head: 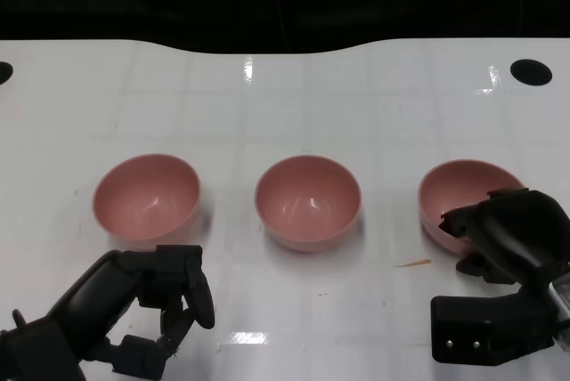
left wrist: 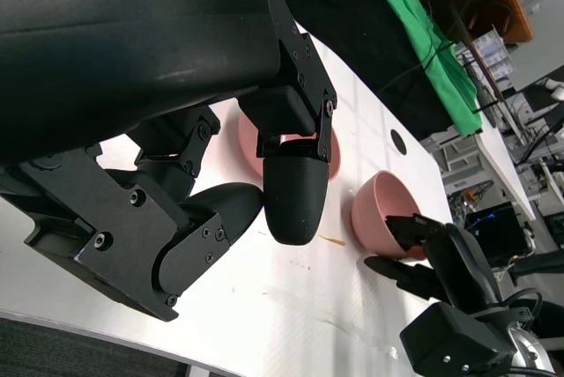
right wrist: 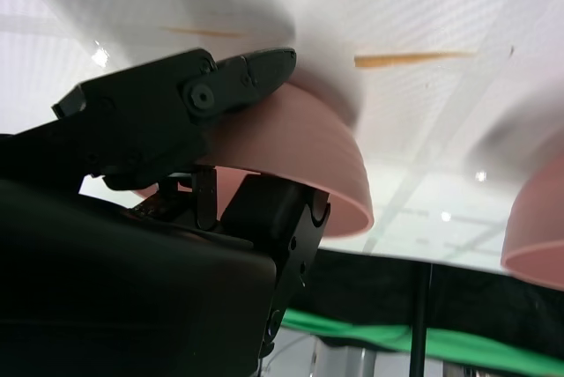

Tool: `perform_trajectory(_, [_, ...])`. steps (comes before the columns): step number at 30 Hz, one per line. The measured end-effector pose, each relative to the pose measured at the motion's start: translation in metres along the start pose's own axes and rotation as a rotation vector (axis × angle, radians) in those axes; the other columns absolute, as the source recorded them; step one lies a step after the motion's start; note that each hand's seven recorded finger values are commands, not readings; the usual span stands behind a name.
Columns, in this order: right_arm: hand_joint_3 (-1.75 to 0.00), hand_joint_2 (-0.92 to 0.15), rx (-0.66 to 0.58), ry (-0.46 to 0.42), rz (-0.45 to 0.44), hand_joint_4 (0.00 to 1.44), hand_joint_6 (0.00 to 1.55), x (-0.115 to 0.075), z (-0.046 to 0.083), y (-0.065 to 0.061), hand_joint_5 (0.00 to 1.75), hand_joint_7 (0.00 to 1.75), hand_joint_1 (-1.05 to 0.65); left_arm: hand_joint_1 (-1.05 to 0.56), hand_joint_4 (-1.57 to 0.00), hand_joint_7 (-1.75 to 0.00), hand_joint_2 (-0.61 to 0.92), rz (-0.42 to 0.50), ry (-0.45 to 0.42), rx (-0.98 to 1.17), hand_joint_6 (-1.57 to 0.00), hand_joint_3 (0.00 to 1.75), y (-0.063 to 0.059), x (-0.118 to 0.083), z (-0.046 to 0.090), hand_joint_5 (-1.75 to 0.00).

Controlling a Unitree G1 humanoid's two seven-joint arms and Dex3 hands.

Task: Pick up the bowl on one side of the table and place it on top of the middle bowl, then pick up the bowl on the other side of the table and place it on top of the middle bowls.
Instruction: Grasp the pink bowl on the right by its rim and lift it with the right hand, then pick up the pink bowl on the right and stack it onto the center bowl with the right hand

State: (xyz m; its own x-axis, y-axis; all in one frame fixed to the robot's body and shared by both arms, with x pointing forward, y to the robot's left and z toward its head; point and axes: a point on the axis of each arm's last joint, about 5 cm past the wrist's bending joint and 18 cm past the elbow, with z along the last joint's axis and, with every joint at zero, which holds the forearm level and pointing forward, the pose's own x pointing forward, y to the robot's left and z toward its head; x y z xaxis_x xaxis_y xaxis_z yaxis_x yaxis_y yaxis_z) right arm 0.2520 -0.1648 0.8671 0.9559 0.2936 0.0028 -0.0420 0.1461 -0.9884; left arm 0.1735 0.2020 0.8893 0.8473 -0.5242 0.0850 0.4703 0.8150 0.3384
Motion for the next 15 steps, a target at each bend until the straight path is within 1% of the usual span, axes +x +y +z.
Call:
perform_trajectory(2, [-0.94,-0.55,0.005,-0.001,-0.014,0.95,0.72,0.001,-0.001,0.000,1.75,1.72,-0.19,-0.13,-0.85,-1.52,0.43,0.000,0.003,-0.001,-0.75,1.34,0.000,0.000,0.000,-1.75])
perform_trajectory(3, [-1.01,-0.51,0.007,-0.002,-0.023,0.96,0.70,0.001,-0.002,0.001,1.75,1.73,-0.20,-0.12,-0.85,-1.52,0.43,0.000,0.003,-0.001,-0.75,1.34,0.000,0.000,0.000,-1.75])
perform_trajectory(4, [-1.05,-0.50,0.007,-0.001,-0.032,0.96,0.69,0.001,-0.002,0.001,1.75,1.74,-0.20,-0.12,-0.85,-1.53,0.43,0.000,0.004,0.000,-0.75,1.34,0.000,0.000,0.000,-1.75])
perform_trajectory(7, [-1.13,-0.47,0.020,0.001,-0.062,0.97,0.68,0.001,-0.003,0.001,1.75,1.71,-0.20,-0.11,-0.85,-1.53,0.43,0.005,0.005,0.003,-0.75,1.35,0.000,0.000,0.000,-1.75])
perform_trajectory(10, [-1.14,-0.45,0.052,0.007,-0.117,0.98,0.70,0.003,-0.003,-0.006,1.75,1.67,-0.19,-0.12,-0.84,-1.53,0.43,0.005,0.005,0.002,-0.75,1.34,0.000,0.000,0.000,-1.75])
perform_trajectory(11, [-1.07,-0.48,0.061,0.008,-0.136,0.97,0.73,0.004,-0.003,-0.009,1.75,1.51,-0.20,-0.12,-0.84,-1.53,0.44,0.005,0.005,0.002,-0.75,1.34,0.000,0.000,0.000,-1.75])
perform_trajectory(12, [-0.99,-0.52,0.069,0.008,-0.150,0.96,0.77,0.005,-0.002,-0.011,1.75,1.40,-0.20,-0.13,-0.84,-1.52,0.44,0.005,0.005,0.002,-0.75,1.33,0.000,0.000,0.000,-1.75])
perform_trajectory(13, [-0.95,-0.54,0.075,0.004,-0.161,0.96,0.78,0.005,-0.001,-0.013,1.75,1.35,-0.21,-0.13,-0.84,-1.52,0.44,0.005,0.006,0.001,-0.75,1.33,0.000,0.000,0.000,-1.75])
perform_trajectory(14, [-0.93,-0.54,0.079,0.001,-0.173,0.95,0.84,0.006,0.000,-0.016,1.75,1.19,-0.21,-0.13,-0.84,-1.52,0.44,0.005,0.007,0.001,-0.75,1.32,0.000,0.000,-0.001,-1.74])
perform_trajectory(15, [-0.99,-0.50,0.085,0.000,-0.184,0.95,0.86,0.006,0.000,-0.019,1.75,1.22,-0.21,-0.13,-0.84,-1.52,0.44,0.005,0.009,0.000,-0.75,1.32,0.000,0.000,-0.001,-1.74])
